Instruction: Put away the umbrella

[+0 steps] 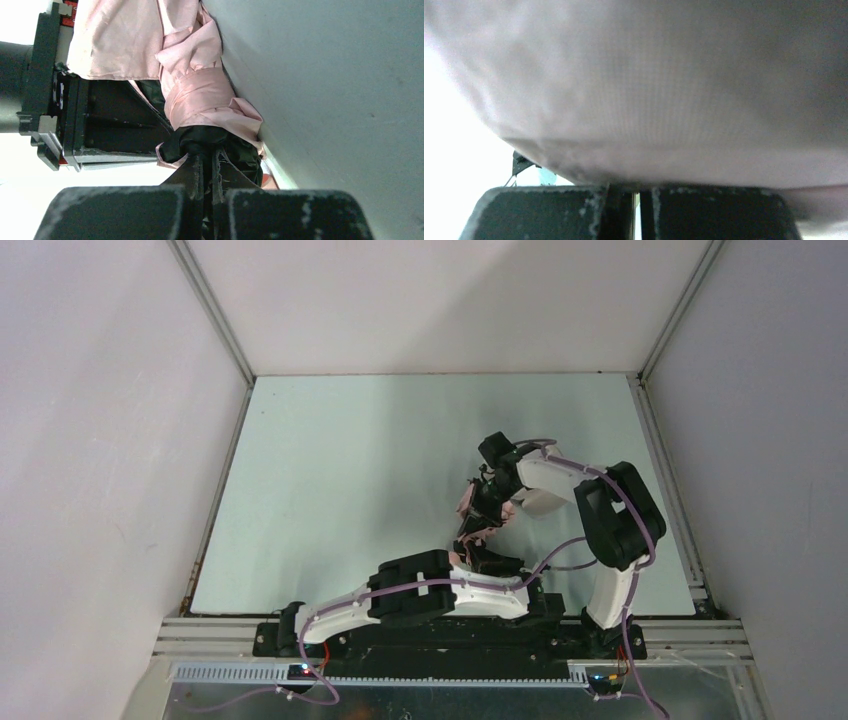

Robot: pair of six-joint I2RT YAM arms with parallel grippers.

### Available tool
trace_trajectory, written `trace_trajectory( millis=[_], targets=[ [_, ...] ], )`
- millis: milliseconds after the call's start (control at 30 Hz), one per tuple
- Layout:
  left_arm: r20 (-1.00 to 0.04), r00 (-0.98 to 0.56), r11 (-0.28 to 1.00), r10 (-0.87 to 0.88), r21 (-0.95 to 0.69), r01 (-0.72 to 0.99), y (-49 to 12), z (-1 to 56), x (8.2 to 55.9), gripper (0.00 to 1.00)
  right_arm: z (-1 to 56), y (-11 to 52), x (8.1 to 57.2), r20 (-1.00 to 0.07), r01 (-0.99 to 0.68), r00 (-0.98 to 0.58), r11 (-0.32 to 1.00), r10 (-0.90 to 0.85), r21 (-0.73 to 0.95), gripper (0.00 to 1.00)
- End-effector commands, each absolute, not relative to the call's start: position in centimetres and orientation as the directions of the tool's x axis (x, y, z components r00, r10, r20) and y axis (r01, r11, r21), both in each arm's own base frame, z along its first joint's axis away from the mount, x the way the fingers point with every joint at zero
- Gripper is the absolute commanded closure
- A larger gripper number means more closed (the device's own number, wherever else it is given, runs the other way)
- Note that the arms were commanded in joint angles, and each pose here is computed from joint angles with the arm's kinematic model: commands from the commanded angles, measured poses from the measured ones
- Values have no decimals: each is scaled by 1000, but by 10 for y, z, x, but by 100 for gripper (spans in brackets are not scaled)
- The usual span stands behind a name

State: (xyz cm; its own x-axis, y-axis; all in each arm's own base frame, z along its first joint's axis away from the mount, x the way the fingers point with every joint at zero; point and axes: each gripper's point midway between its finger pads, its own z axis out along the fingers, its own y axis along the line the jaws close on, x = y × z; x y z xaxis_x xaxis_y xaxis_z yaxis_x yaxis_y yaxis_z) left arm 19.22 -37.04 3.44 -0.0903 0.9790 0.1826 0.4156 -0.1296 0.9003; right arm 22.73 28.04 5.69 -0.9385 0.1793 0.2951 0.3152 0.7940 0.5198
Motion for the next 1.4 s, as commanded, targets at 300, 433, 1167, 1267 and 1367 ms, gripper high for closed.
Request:
trace_trajectory(
  millis=[300,433,1167,1267,1367],
  targets=[
    [-79,4,55,997,739,672,-433,-52,119,100,47,323,261,205,197,-975,740,81,644,99],
    [-79,0,58,997,740,670,-432,-52,120,100,39,307,271,164,195,-979,783,121,591,72],
    [-94,-123,152,988,721,676,-411,-45,138,100,135,285,285,-126,-56,-991,764,33,642,25],
    [-134,-166,210,977,728,652,-407,-32,147,100,152,264,284,-181,-86,-983,783,34,616,25],
    [-217,-211,302,953,712,634,-405,-9,154,90,167,241,284,-239,-93,-969,807,61,583,25]
  ],
)
